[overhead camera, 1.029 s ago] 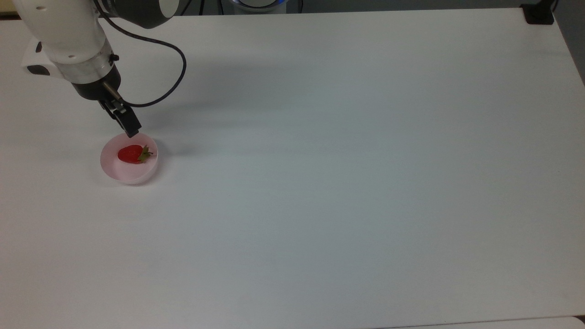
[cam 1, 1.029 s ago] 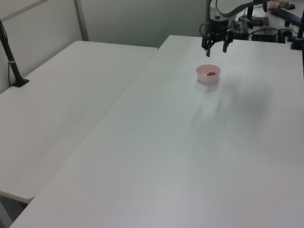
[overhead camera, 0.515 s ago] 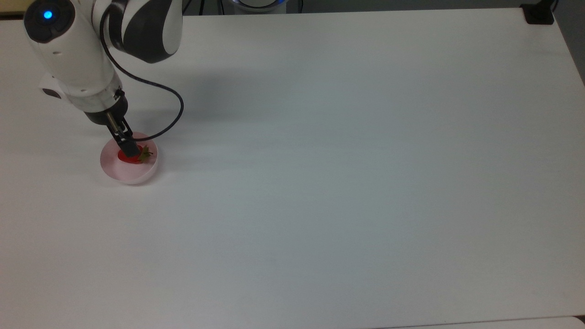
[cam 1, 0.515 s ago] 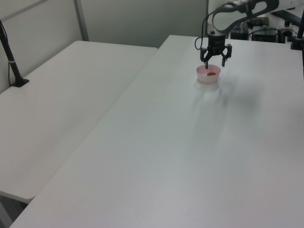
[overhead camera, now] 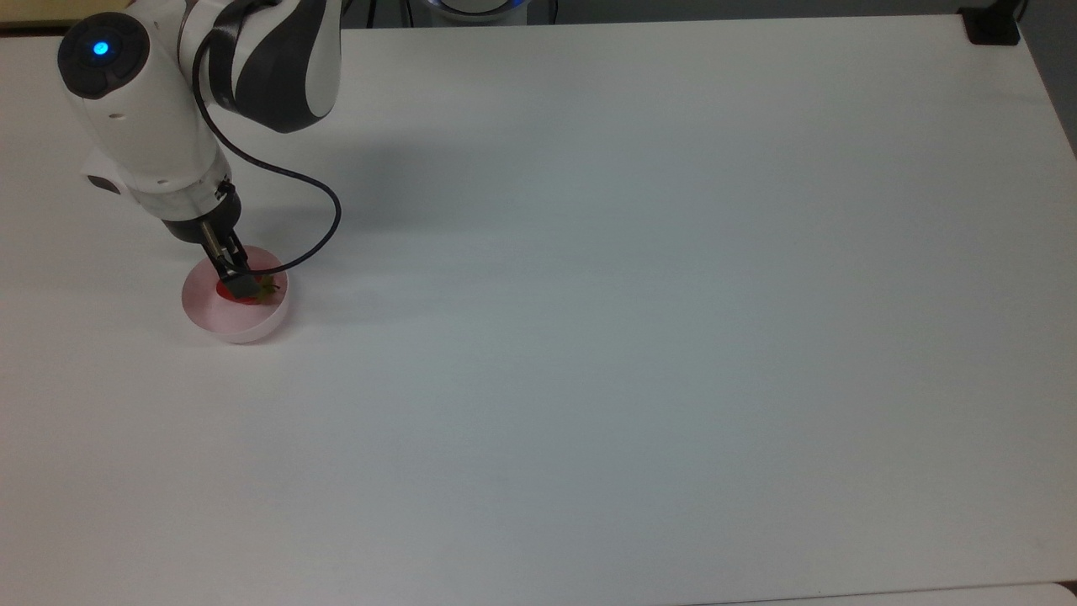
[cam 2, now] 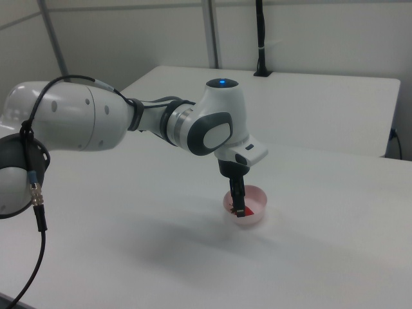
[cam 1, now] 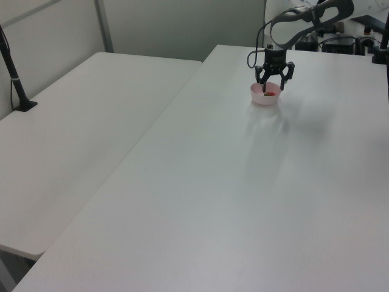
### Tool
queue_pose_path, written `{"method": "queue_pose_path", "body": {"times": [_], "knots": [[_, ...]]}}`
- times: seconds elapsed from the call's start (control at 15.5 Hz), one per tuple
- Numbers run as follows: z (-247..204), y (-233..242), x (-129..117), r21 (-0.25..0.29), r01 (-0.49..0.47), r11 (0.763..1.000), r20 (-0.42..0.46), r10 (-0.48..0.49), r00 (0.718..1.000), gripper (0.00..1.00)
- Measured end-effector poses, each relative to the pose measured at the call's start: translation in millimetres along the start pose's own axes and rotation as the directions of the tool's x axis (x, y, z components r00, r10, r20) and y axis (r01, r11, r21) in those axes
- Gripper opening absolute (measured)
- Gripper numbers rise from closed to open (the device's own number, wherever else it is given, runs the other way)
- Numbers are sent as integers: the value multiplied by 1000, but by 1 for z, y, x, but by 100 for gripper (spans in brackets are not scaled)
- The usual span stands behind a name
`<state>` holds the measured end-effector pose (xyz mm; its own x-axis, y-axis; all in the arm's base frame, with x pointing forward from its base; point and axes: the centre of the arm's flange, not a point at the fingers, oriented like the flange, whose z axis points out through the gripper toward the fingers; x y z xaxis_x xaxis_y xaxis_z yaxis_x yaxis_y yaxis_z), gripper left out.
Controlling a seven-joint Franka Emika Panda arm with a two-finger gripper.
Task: Pick up strawberry from bowl
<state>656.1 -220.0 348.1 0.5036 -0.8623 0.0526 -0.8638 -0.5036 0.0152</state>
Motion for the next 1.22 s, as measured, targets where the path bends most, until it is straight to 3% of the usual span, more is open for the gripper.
{"method": "queue_pose_path", "body": {"times": [0.58, 1.22], "knots": [[-10, -1, 4, 1, -3, 1000, -1, 3, 1000, 70], [-8, -6, 2, 39, -50, 998, 27, 49, 998, 70]]}}
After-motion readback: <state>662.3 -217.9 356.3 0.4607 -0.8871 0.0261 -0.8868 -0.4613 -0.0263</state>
